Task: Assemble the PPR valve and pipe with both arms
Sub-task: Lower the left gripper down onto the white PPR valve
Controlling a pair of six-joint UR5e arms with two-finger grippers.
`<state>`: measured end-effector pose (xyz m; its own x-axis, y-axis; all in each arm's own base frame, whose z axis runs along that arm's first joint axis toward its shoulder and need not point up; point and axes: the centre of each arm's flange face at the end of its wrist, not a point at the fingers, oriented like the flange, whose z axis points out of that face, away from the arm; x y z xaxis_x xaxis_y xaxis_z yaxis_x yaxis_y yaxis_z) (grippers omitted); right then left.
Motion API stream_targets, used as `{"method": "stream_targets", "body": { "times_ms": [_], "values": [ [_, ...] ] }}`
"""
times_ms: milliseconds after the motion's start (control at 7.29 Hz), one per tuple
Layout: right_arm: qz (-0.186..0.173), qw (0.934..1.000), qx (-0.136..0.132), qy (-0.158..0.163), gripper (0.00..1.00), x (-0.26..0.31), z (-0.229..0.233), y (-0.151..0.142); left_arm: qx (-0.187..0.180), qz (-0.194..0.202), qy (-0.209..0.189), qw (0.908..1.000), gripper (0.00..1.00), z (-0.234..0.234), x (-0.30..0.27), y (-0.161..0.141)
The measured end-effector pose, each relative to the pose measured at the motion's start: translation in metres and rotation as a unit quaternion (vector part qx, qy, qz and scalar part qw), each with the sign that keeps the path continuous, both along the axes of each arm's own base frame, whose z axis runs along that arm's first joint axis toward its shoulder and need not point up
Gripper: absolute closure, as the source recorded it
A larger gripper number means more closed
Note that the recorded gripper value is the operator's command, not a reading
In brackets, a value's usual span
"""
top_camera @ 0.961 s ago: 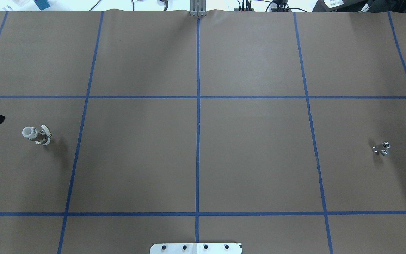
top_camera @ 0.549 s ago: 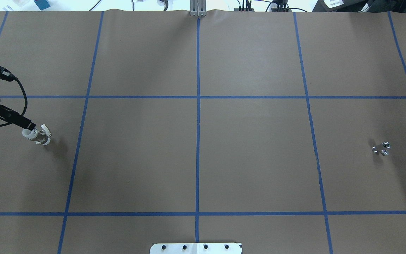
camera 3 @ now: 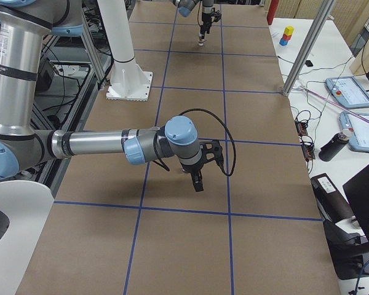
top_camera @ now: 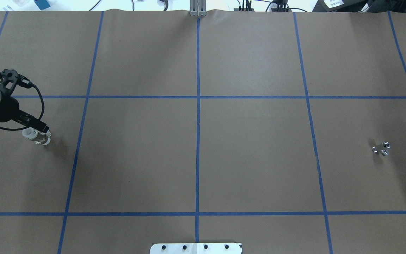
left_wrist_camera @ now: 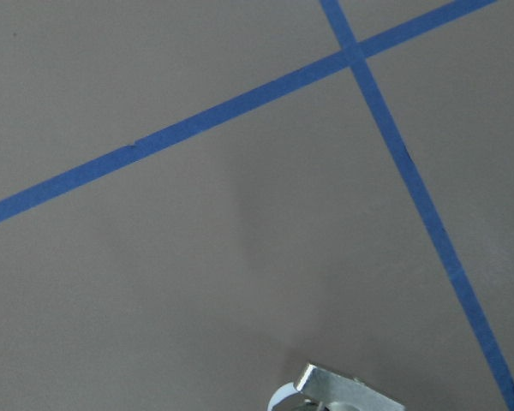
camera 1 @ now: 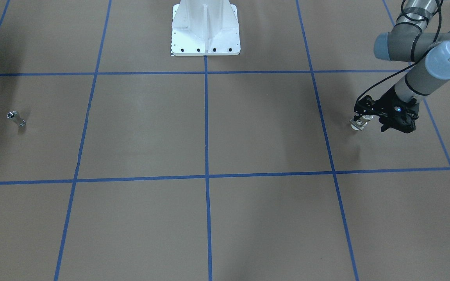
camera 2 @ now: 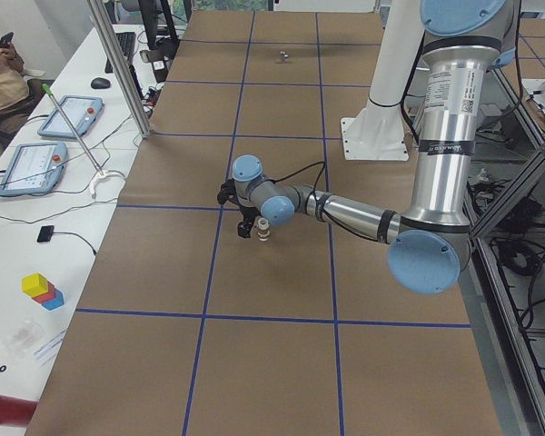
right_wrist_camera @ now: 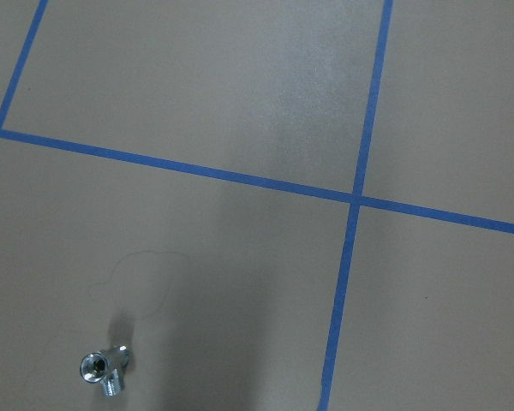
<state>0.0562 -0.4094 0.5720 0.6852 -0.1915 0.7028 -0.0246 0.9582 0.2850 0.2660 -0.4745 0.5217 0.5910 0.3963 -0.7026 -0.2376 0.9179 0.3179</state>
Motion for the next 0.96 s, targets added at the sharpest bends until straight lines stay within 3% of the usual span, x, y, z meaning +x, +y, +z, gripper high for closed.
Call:
{"method": "stream_targets", "body": {
  "times_ms": [137,412,686,824,961],
  "values": [
    [0.0,1.0,0.0,0.0,0.0,0.0,0.0,0.0,-0.002,-0.004,0.001,1.0,0.02,0.0,0.004,0.003],
    [0.0,1.0,0.0,0.0,0.0,0.0,0.0,0.0,-0.003,-0.007,-0.003,1.0,0.44,0.006,0.003,0.008],
    [0.0,1.0,0.0,0.0,0.0,0.0,0.0,0.0,0.001,-0.009,-0.012,0.9999,0.46,0.012,0.003,0.013],
    [0.0,1.0,0.0,0.0,0.0,0.0,0.0,0.0,0.002,-0.007,-0.014,0.9999,0.58,0.014,0.004,0.017],
    [0.0,1.0,0.0,0.0,0.0,0.0,0.0,0.0,0.003,-0.005,-0.015,0.9999,0.78,0.013,0.004,0.022]
  ]
}}
